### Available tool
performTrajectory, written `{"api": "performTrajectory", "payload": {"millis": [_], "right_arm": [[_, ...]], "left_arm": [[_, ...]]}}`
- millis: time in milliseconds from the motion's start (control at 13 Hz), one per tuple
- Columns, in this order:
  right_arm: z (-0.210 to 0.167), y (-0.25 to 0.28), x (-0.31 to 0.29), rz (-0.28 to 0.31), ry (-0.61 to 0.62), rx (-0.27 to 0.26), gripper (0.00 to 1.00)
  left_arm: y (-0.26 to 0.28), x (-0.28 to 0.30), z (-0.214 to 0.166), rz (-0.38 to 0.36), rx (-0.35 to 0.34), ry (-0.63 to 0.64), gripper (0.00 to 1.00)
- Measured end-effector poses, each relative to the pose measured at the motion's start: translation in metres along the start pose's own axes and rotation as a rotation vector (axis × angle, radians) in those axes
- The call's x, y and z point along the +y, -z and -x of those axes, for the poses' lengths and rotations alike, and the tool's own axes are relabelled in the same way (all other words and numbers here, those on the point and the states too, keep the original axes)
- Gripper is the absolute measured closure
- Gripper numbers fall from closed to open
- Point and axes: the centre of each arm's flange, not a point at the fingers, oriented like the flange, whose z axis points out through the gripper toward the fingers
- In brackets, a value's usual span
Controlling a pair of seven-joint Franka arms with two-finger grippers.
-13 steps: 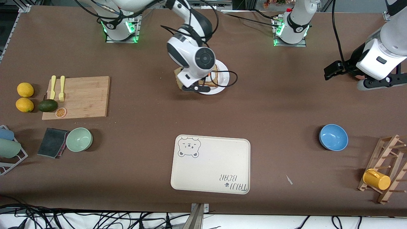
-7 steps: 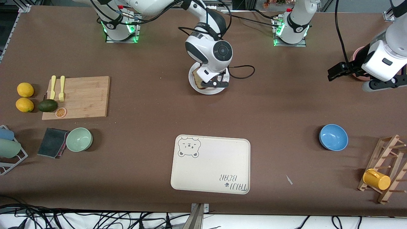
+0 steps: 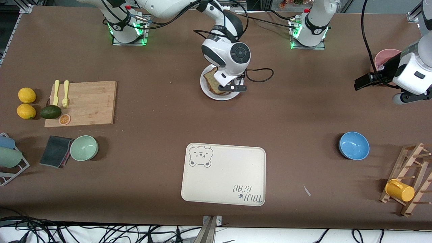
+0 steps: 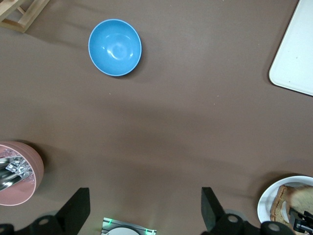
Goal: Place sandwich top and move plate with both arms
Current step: 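Release the bread onto the toast while the left gripper reaches toward the plate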
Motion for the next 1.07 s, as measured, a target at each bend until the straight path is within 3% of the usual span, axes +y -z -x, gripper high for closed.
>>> {"api": "performTrajectory", "payload": {"millis": [384, 690, 1074], "right_arm": [[-0.022, 0.039, 0.002, -0.064, -0.032, 0.047, 0.01], [-0.048, 0.080, 0.029, -0.087, -0.084, 0.053, 0.00], [-0.076, 0.156, 0.104, -0.059, -0.039, 0.027, 0.00]], "left_arm": [[-0.010, 0.003, 0.003, -0.008, -0.034, -0.007, 0.00], [-0.032, 0.009, 0.009, 0.015, -0.054, -0.015, 0.00], [-0.102, 0.010, 0.045, 0.149, -0.031, 0.014, 0.00]]}}
